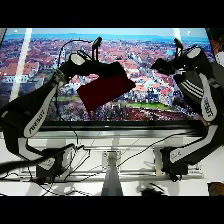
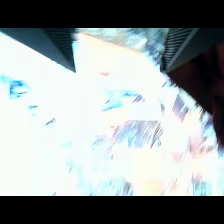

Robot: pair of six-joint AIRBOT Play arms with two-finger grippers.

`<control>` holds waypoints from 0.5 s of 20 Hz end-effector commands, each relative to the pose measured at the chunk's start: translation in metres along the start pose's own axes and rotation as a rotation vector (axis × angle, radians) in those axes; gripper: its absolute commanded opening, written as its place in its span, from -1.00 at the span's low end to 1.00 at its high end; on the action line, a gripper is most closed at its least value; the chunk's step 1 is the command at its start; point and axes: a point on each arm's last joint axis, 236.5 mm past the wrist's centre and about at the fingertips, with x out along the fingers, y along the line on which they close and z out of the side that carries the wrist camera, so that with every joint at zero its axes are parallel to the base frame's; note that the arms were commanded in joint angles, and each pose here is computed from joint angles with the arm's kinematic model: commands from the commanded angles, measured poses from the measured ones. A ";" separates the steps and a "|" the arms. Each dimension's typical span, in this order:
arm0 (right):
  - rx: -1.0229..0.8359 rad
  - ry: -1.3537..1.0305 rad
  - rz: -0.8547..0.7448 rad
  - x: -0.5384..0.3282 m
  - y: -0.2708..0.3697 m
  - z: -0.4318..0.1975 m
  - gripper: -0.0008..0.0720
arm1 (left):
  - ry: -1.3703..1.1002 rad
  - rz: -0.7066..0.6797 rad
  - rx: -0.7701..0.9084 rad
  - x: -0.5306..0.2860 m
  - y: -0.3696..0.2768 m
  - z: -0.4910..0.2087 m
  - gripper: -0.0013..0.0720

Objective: Fold the clothes and pants, and hang the long-sleeved shirts on hangers.

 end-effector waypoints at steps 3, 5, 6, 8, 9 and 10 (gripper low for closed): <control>0.073 0.233 0.286 0.074 0.068 -0.059 0.92 | 0.001 0.042 0.030 -0.034 0.032 0.014 0.98; 0.080 0.293 0.298 0.101 0.098 -0.082 0.91 | 0.010 0.040 0.044 -0.053 0.045 0.018 0.98; 0.056 0.319 0.296 0.113 0.114 -0.095 0.91 | 0.008 0.040 0.030 -0.065 0.052 0.021 0.98; -0.005 0.350 0.296 0.131 0.143 -0.117 0.73 | -0.013 0.046 0.009 -0.091 0.063 0.031 0.98; -0.061 0.351 0.296 0.137 0.157 -0.124 0.72 | -0.027 0.049 0.004 -0.106 0.066 0.036 0.95; -0.139 0.345 0.303 0.142 0.170 -0.129 0.70 | -0.039 0.050 0.002 -0.118 0.068 0.040 0.95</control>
